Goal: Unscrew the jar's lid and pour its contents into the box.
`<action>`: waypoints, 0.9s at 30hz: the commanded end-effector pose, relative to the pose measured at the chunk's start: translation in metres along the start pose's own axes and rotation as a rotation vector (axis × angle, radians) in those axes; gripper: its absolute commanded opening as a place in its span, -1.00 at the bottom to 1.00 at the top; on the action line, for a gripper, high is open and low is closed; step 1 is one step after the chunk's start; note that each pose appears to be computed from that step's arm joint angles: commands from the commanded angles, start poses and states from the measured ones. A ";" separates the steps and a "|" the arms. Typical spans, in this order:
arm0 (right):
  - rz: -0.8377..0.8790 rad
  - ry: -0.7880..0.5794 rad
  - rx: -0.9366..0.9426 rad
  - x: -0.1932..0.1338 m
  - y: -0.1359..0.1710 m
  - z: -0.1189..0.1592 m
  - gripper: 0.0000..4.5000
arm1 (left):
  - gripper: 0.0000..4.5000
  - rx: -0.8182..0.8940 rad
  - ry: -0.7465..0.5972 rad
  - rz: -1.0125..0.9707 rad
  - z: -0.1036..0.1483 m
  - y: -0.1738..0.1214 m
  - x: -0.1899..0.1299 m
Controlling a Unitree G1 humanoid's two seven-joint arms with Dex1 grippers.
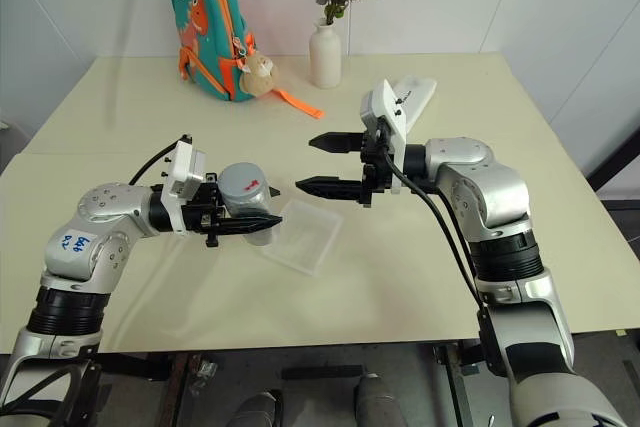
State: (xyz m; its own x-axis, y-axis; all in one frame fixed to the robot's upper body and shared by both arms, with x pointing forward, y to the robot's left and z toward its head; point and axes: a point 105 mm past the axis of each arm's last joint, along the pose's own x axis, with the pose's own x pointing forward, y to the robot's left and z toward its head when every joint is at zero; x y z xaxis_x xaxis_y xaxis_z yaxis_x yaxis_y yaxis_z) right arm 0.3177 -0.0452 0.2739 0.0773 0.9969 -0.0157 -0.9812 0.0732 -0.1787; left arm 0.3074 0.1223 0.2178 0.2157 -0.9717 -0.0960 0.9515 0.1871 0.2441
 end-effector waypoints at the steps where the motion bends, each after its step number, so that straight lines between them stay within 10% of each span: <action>1: 0.088 -0.070 -0.033 0.017 0.020 0.021 0.99 | -0.12 0.045 -0.025 -0.001 0.013 0.000 -0.002; 15: 0.062 -0.097 -0.087 0.076 0.021 0.022 0.99 | -0.12 0.041 -0.038 -0.012 0.014 0.001 0.006; 27: -0.024 -0.082 -0.137 0.064 -0.003 0.025 0.99 | -0.12 0.031 -0.049 -0.008 0.015 0.001 0.006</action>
State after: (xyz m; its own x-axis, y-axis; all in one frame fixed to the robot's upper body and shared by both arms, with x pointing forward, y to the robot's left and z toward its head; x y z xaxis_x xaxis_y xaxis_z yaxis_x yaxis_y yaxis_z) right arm 0.3144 0.0320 0.2820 0.0355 0.9983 0.0460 -0.9673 0.0458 -0.2493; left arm 0.3122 0.1182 0.2197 0.2274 -0.9708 -0.0762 0.9509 0.2045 0.2325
